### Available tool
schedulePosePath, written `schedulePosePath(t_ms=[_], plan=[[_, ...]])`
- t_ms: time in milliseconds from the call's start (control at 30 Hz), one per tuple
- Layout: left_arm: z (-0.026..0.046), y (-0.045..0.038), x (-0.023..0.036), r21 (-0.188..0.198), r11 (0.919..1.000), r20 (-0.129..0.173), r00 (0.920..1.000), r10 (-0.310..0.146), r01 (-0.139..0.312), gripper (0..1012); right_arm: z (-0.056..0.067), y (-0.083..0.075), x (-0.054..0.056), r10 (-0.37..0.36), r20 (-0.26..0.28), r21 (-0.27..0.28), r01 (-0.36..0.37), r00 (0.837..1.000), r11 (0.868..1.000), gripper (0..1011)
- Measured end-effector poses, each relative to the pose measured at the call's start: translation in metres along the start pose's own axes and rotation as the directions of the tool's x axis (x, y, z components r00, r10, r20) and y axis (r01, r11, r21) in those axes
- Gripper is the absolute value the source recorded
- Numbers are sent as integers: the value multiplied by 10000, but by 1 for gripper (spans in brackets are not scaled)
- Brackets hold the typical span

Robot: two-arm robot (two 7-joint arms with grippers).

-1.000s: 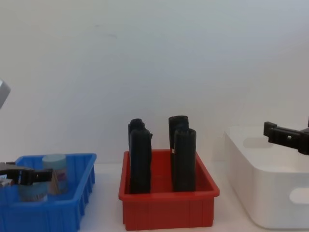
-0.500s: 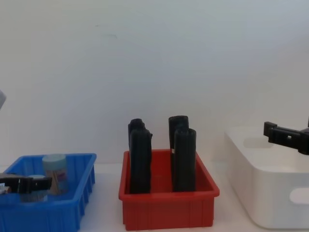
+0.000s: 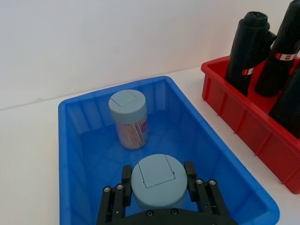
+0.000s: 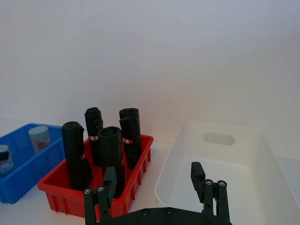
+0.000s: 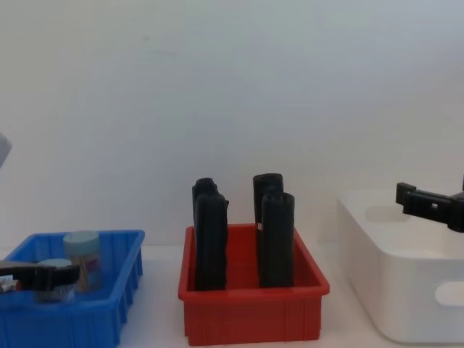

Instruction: Pick the cotton swabs from the blue box and place them into the white box.

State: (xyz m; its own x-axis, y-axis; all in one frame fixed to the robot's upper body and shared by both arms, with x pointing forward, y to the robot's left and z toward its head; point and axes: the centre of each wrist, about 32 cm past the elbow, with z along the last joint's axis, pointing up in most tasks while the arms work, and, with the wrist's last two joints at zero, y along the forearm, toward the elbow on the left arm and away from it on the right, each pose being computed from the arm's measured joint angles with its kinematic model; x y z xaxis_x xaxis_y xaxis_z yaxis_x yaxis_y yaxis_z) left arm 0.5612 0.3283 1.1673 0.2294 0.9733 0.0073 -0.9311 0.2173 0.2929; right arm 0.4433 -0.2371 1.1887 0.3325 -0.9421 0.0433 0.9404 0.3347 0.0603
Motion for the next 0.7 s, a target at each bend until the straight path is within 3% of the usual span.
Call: schedulePosePath(t_ms=[267,500,700], plan=[[104,60,-41,-323,9994,188,9997,-135,141,671,0,0,0,1,0,0,-1,10000,10000,1002],[322,150,-90,-778,9961,633,9973,-365,414,671,0,0,0,0,0,0,0,10000,10000,1002],[516,224,-129,-948,9918,1025,9919,-753,851,671,0,0,0,0,0,0,0,10000,10000,1002]])
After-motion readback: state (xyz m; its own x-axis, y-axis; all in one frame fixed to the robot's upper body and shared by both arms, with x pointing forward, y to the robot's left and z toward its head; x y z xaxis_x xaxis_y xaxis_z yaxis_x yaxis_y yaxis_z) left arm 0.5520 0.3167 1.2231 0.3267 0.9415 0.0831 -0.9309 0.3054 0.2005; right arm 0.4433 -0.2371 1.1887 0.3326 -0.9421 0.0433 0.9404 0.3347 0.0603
